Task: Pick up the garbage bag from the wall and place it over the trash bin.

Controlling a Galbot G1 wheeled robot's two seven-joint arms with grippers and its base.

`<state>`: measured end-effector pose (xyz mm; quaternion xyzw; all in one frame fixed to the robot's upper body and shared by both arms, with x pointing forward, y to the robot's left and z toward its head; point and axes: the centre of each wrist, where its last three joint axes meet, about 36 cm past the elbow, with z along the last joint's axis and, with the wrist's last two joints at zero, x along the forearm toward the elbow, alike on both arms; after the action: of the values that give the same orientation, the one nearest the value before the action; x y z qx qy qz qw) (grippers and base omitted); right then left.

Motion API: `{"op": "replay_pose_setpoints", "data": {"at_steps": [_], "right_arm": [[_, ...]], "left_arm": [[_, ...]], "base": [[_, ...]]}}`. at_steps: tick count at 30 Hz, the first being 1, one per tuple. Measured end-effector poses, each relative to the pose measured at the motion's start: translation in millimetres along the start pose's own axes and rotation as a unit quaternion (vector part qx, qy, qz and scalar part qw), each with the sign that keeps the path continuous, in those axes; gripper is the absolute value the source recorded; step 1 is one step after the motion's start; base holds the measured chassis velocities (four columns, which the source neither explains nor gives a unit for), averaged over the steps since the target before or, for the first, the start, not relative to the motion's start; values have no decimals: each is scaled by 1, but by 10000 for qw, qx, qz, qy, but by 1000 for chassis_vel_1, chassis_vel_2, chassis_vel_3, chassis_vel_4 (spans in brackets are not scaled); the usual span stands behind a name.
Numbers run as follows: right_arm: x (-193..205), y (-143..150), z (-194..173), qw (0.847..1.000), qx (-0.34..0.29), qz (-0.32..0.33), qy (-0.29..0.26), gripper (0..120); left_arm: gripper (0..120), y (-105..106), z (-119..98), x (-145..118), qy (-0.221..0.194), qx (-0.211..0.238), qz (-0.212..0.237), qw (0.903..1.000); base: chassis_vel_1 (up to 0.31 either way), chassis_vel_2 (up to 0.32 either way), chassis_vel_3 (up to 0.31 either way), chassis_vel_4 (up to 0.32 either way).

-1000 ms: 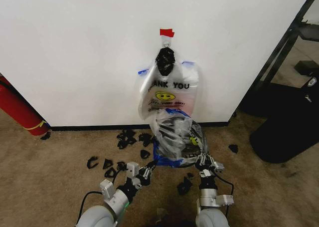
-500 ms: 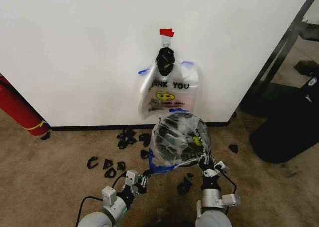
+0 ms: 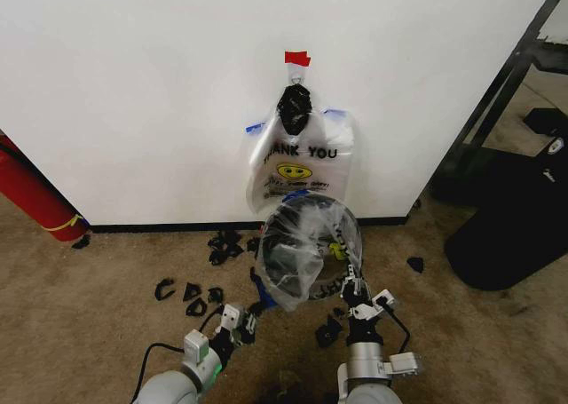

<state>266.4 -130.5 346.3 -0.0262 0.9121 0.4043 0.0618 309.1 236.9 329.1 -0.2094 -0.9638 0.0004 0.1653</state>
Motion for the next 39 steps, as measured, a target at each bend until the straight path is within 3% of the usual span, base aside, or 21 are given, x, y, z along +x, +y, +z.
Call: {"op": "replay_pose_setpoints", "data": {"at_steps": [4,10,15,19,23,26,28,29,35,37,39], "right_arm": [[1,-3,-2,10000,59,-3,62,1],[-6,-6,0,10000,89,-1,20,1],[-23,-22,9,9997,200,136,-108,1],[-35,-37,23,9989,291,338,-136,1],[-42,-40,33,9984,247,494,-145,1],[-47,-34,35,9978,71,639,-183,1],[-48,-31,36,9977,21,654,-185,1],[-48,-31,36,9977,21,654,-185,1],[-46,-44,48,9964,626,366,-436,1],[-46,-47,51,9954,768,292,-499,1],[-45,-49,57,9937,948,195,-573,1]], "left_arm": [[0,9,14,-1,153,-143,-255,9995],[1,8,25,6,-2,-289,129,9995],[18,16,25,11,-137,-823,415,9957],[36,22,27,22,103,-1570,425,9866],[48,25,30,31,317,-1685,334,9846],[62,26,33,30,301,-1634,216,9859],[70,25,32,26,67,-1519,138,9883],[70,25,32,26,67,-1519,138,9883],[93,-11,-21,28,-988,-733,-34,9924],[92,-21,-29,31,-1117,-575,50,9921],[83,-39,-43,36,-1315,-268,237,9907]], "base": [[0,0,0,0],[0,0,0,0],[0,0,0,0],[0,0,0,0],[0,0,0,0],[0,0,0,0],[0,0,0,0],[0,0,0,0],[0,0,0,0],[0,0,0,0],[0,0,0,0]]}}
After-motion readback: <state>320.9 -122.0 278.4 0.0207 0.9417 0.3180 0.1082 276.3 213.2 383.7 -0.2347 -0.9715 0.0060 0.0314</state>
